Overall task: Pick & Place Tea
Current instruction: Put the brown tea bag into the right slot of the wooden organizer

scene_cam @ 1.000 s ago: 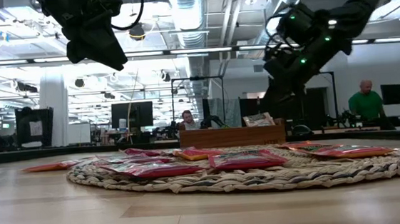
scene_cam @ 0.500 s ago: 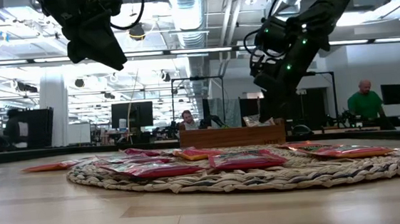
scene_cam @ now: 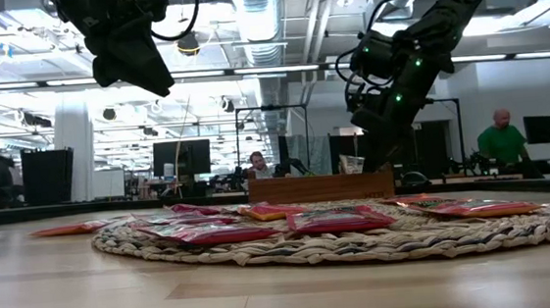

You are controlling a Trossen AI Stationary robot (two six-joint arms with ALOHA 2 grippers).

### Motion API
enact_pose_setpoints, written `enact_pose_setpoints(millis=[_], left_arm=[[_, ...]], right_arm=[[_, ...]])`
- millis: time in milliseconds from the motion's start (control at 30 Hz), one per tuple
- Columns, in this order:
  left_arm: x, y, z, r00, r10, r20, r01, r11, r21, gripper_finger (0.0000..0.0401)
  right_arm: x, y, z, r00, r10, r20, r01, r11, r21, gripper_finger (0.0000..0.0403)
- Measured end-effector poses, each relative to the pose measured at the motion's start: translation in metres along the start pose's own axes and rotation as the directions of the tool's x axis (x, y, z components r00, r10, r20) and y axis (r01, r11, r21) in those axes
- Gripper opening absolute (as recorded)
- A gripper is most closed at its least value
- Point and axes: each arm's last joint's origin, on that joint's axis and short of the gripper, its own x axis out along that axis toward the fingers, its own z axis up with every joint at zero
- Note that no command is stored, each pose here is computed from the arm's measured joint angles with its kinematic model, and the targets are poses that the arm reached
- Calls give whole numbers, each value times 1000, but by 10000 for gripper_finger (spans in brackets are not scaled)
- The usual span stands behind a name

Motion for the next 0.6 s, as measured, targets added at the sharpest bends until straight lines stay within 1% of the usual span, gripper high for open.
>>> enact_pose_setpoints(millis=[200,400,533,600], left_arm=[[0,0,0,1000,-1,0,1,1000,1,117],[0,0,0,1000,-1,0,1,1000,15,117],[0,0,0,1000,-1,0,1,1000,15,117],[0,0,0,1000,-1,0,1,1000,18,117]], right_arm=[[-2,11,0,1000,17,5,-17,998,-59,0],[-5,13,2,1000,16,-22,-17,998,-68,0],[-12,11,14,998,-49,-45,43,993,-110,0],[-17,11,22,998,-59,-34,54,989,-136,0]])
